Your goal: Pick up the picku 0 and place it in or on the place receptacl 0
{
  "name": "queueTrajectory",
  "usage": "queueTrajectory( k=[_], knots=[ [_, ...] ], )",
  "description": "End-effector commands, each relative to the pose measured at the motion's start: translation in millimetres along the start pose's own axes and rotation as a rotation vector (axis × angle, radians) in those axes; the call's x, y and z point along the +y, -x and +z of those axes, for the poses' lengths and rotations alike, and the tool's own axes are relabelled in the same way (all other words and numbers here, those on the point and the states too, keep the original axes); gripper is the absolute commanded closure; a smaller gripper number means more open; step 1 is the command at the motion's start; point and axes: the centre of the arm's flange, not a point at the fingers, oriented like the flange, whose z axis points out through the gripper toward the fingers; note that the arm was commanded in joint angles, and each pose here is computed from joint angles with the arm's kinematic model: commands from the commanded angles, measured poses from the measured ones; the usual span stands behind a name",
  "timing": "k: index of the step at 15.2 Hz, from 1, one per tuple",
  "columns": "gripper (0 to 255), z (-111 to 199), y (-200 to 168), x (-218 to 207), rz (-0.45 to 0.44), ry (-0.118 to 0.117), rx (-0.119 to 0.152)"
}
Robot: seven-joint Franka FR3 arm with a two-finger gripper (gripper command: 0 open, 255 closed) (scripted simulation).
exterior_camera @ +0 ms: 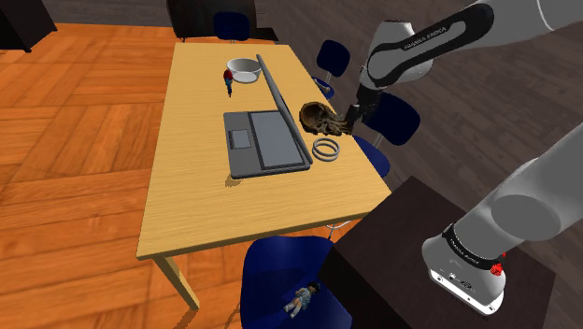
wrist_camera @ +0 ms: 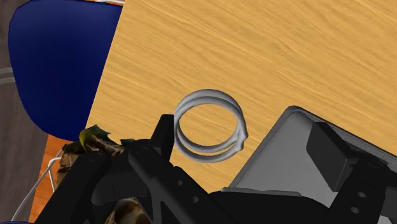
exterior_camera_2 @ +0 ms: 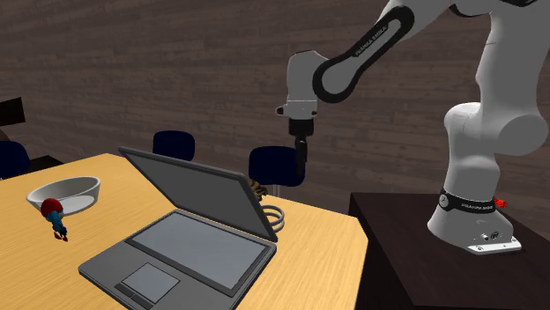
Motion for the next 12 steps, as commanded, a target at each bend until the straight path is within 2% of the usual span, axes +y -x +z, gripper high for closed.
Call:
queueTrajectory(
  k=[1,12],
  knots=[
    [0,22.0,-16.2,8.7,0.001,0.007,0.001],
    [0,133.3,-93.8,56.3,0.008,0.039,-0.001]
  ],
)
